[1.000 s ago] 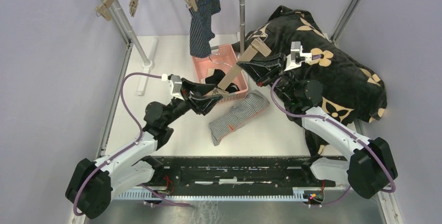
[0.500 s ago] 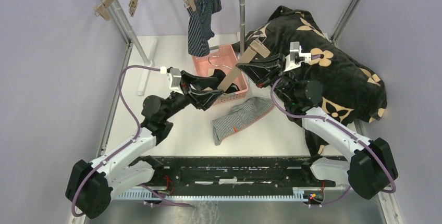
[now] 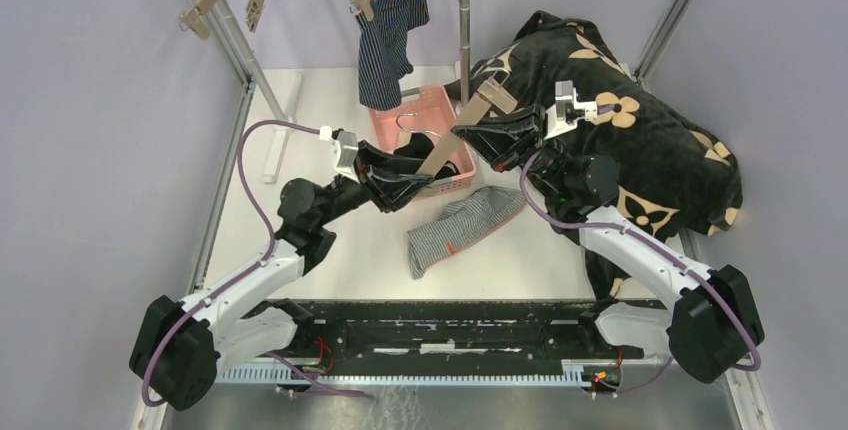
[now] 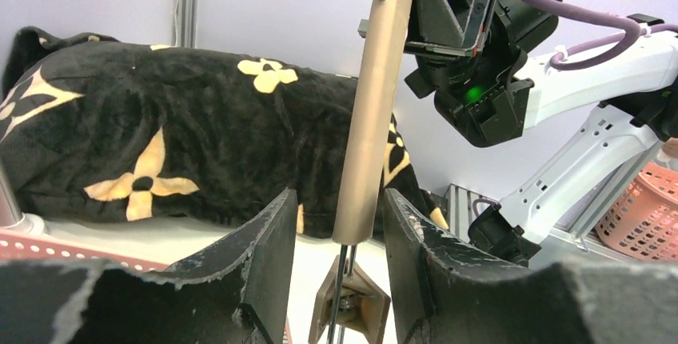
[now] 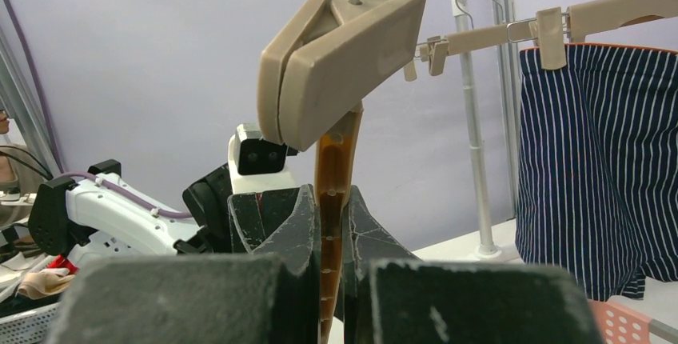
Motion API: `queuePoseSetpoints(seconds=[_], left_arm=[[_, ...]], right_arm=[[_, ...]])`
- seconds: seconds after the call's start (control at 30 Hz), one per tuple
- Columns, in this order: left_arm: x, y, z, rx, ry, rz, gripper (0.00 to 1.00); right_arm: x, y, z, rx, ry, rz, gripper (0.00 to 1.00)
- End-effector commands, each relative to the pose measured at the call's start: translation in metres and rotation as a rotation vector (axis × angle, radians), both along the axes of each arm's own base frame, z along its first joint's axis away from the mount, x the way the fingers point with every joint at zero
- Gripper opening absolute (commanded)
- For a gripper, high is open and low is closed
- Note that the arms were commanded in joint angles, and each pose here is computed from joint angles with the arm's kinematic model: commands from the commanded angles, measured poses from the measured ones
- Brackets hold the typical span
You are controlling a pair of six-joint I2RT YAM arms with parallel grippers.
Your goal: Remove the underwear clipped to the hanger
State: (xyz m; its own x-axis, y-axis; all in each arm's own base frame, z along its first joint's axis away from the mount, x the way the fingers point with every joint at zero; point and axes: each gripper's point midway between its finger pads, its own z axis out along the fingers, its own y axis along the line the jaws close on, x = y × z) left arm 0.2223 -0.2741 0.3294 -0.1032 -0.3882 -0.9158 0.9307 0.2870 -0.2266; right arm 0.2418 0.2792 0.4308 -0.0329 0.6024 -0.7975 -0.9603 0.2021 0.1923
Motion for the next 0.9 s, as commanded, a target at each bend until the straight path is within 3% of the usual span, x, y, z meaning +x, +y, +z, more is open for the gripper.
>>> queuePoseSetpoints(seconds=[0.0,0.13,0.23,0.27,0.47,0.57,0.67,0.87], left_arm=[[-0.014,0.001,0.037,-0.055,-0.104,-0.047,0.49],[-0.017,0.0,0.037,-0.05,-0.108,-0.067,0.34],[-0.018,-0.001,0.035,-0.045,-0.103,-0.069,0.05],[-0.016,0.0,0.035,-0.046,-0.096,-0.062,0.03],[-0.019,0.007,0.044,-0.056,-0.071,-0.032,0.03],[-0.017,0.016,0.057,-0.045,-0.048,0.033,0.03],[-0.007,0.031,0.061,0.044,0.028,0.155,0.03],[0.033,0.101,0.068,0.246,0.239,0.624,0.03]], right_arm=[[-0.021,-0.005,0.026,0.052,-0.094,0.033,0.01],[-0.021,-0.004,0.024,0.042,-0.092,0.034,0.01],[-0.021,-0.004,0.024,0.04,-0.093,0.028,0.01],[-0.02,-0.004,0.024,0.037,-0.093,0.025,0.01],[-0.015,-0.006,0.02,0.005,-0.082,-0.027,0.03],[-0.008,-0.01,0.013,-0.024,-0.072,-0.091,0.37],[0.004,-0.017,0.0,-0.064,-0.042,-0.181,0.51],[0.02,-0.022,-0.034,-0.213,0.039,-0.284,0.56]])
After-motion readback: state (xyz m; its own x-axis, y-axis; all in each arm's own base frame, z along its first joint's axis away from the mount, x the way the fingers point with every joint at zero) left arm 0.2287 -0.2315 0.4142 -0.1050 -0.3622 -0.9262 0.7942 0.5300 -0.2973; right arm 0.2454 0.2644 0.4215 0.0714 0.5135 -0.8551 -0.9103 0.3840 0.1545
